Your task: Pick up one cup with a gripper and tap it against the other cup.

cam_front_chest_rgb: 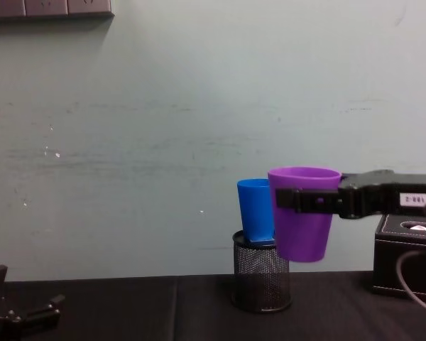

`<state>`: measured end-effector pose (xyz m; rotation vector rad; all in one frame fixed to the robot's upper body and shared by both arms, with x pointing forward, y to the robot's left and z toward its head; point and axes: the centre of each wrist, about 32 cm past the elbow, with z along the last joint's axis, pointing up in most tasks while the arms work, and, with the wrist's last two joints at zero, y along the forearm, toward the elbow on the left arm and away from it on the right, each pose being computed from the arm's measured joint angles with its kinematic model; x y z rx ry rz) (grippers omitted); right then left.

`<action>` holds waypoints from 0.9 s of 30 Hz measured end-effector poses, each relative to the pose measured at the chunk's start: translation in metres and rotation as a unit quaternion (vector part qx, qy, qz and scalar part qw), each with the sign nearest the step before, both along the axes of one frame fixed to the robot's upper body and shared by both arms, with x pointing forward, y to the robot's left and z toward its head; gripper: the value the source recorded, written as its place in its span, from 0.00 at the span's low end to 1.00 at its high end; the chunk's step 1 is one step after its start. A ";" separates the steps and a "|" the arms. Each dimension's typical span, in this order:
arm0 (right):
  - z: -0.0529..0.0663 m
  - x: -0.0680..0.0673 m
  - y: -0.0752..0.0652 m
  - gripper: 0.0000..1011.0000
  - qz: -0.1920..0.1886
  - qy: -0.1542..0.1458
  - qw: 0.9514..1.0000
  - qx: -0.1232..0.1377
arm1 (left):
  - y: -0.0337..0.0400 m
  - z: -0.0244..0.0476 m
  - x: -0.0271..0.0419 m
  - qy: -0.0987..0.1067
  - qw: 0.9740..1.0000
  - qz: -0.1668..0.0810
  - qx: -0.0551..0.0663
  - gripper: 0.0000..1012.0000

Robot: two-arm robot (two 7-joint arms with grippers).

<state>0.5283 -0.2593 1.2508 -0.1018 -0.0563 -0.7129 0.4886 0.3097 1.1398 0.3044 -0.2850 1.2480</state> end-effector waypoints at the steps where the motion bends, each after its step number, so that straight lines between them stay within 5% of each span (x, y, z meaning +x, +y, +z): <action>1: 0.002 0.004 0.000 0.72 0.000 0.001 1.000 0.001 | 0.0000 0.0000 0.0000 0.000 1.000 0.000 0.000 1.00; 13: 0.014 0.045 0.002 0.72 -0.017 0.004 1.000 0.009 | 0.0000 0.0000 0.0000 0.000 1.000 0.000 0.000 1.00; 27: 0.015 0.078 0.008 0.72 -0.025 -0.005 0.999 0.022 | 0.0000 0.0000 0.0000 0.000 1.000 0.000 0.000 1.00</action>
